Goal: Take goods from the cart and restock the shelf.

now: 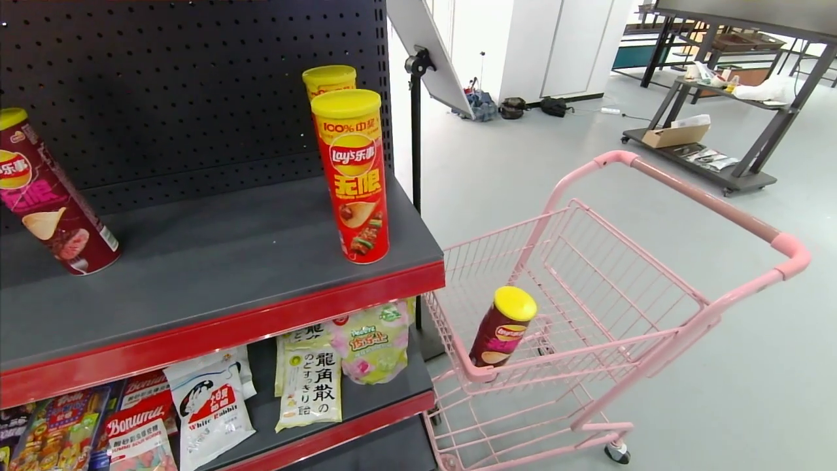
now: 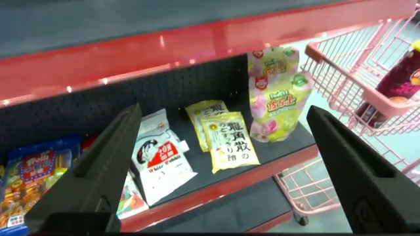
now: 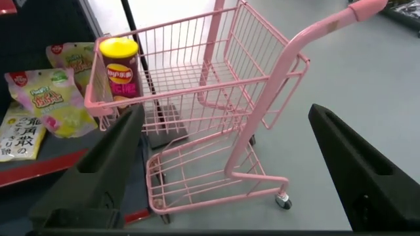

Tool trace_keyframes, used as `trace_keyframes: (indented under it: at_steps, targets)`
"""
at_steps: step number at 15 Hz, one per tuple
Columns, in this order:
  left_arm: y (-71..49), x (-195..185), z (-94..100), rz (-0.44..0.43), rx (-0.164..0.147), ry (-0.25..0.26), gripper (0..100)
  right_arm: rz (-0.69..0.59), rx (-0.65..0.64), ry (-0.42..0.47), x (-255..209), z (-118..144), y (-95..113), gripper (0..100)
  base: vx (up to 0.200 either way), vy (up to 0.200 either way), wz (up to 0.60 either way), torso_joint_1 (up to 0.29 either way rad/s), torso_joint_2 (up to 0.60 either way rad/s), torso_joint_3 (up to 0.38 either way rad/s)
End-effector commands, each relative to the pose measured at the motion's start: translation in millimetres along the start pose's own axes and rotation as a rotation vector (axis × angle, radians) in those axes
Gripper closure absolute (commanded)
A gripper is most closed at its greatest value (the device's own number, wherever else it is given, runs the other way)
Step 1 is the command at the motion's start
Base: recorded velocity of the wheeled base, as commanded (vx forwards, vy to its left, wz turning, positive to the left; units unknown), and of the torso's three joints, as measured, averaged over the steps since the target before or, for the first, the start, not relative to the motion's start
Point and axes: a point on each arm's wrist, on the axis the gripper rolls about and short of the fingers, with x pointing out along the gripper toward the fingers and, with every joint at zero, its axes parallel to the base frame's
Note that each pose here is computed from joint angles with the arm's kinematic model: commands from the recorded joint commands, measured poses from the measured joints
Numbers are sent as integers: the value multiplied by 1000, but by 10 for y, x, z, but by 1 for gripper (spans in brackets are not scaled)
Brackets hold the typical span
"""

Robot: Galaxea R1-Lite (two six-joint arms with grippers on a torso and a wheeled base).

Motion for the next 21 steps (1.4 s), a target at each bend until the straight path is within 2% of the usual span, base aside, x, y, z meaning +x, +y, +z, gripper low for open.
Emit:
trace_keyframes:
  at_steps: [1, 9, 13, 17, 18, 19, 20, 21]
  targets:
    - [0, 0, 0, 0, 0, 1, 0, 0, -1, 1, 1, 0, 0, 0, 0, 0, 0, -154, 486, 310]
    - [0, 0, 0, 0, 0, 1, 0, 5, -5, 1, 1, 0, 1, 0, 0, 0, 0, -162, 532, 362]
    - [0, 0, 0, 0, 0, 1, 0, -7, -37, 29, 25, 10, 5, 0, 0, 0, 0, -41, 145, 107]
    - [0, 0, 0, 1, 0, 1, 0, 20, -55, -25, -4, 33, 5, 0, 0, 0, 0, 0, 0, 0]
    - [0, 0, 0, 1, 1, 1, 0, 84, -20, -125, -48, 633, 9, 0, 0, 0, 0, 0, 0, 0]
    - [1, 0, 0, 3, 1, 1, 0, 138, 136, -79, 251, 1424, 18, 0, 0, 0, 0, 0, 0, 0]
    - [0, 0, 0, 1, 1, 1, 0, 183, 218, -102, 490, 1987, 45, 0, 0, 0, 0, 0, 0, 0]
    - [0, 0, 0, 1, 0, 1, 0, 212, 209, -98, 584, 2116, 62, 0, 0, 0, 0, 0, 0, 0]
